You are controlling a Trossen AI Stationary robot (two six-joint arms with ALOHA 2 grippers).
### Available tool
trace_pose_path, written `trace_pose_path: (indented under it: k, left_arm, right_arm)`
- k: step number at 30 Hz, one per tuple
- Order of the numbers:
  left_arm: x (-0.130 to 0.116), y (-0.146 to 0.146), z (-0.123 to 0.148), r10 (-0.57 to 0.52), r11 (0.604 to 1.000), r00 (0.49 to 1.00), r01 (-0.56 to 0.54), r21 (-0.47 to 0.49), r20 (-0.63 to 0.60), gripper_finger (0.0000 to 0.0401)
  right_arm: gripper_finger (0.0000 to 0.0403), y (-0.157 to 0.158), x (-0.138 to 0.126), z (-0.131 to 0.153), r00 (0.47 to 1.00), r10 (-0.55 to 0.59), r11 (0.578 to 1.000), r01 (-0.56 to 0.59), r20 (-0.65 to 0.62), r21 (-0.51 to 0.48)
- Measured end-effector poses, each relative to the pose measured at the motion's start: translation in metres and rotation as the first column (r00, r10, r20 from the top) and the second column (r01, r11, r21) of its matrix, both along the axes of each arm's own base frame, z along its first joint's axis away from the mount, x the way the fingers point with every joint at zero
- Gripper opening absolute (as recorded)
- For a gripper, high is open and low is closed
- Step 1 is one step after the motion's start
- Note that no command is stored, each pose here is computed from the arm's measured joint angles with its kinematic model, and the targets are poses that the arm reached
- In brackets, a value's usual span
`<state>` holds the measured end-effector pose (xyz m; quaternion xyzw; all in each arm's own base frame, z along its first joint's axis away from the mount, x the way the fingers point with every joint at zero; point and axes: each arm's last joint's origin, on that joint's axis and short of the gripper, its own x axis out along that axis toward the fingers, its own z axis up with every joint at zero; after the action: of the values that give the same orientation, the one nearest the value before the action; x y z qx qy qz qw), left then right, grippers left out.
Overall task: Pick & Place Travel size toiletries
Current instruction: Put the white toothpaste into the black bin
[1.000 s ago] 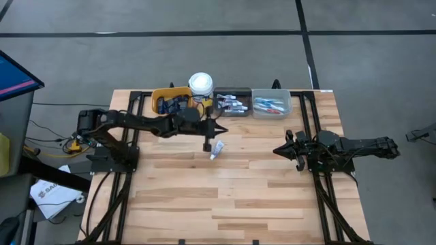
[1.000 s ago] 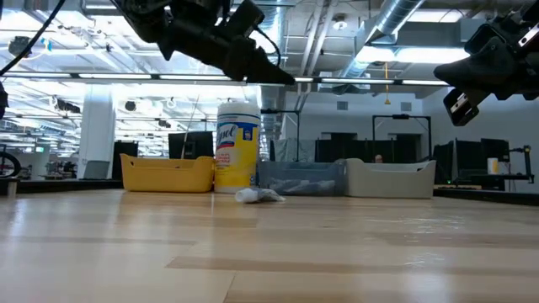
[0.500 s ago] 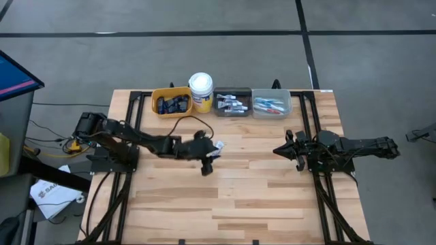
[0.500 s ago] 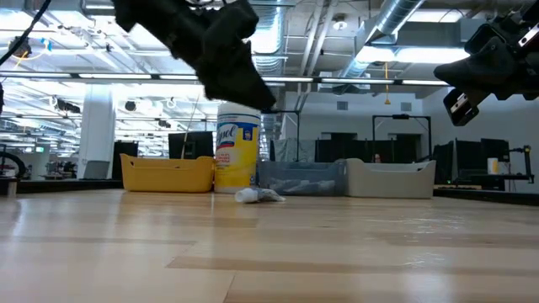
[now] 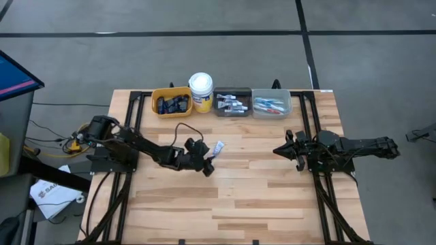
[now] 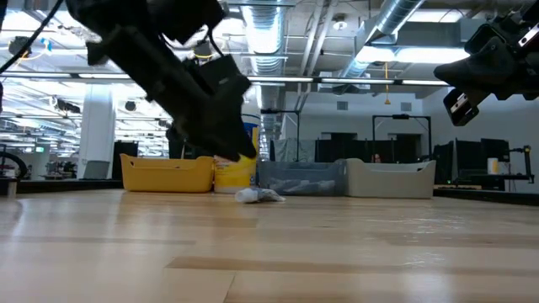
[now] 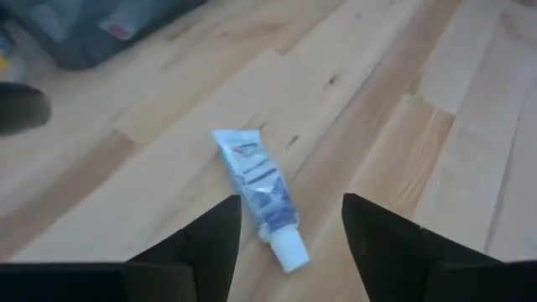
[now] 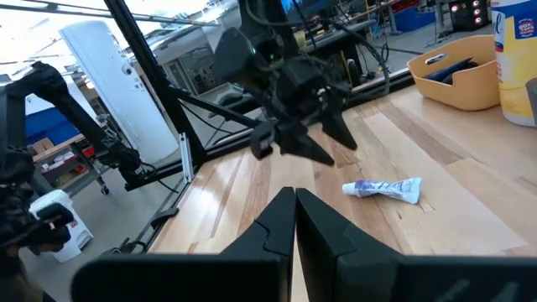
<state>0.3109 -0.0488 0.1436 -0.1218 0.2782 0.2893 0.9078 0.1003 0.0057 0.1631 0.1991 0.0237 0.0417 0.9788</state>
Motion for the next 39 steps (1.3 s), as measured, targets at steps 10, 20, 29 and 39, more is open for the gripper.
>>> trace_pose_path:
  k: [10, 20, 29, 39]
  left_arm:
    - [0.007, -0.005, -0.049, 0.03, 0.999, 0.997, -0.032, -0.031, -0.073, 0.0204]
    - [0.009, -0.004, -0.063, 0.051, 0.999, 0.994, -0.051, -0.001, -0.096, 0.0144]
    - [0.008, -0.004, -0.063, 0.035, 0.999, 0.993, -0.037, -0.02, -0.109, 0.0046]
    - [0.012, 0.009, -0.006, 0.036, 0.998, 0.998, -0.033, -0.059, 0.048, 0.0046]
  right_arm:
    - [0.0005, 0.0, 0.0, 0.0, 1.0, 0.0, 1.0, 0.0, 0.0, 0.0]
    - [0.0005, 0.0, 0.0, 0.0, 1.0, 0.0, 1.0, 0.0, 0.0, 0.0]
    - [0.0005, 0.0, 0.0, 0.0, 1.0, 0.0, 1.0, 0.0, 0.0, 0.0]
    - [0.0005, 0.0, 0.0, 0.0, 1.0, 0.0, 1.0, 0.0, 0.0, 0.0]
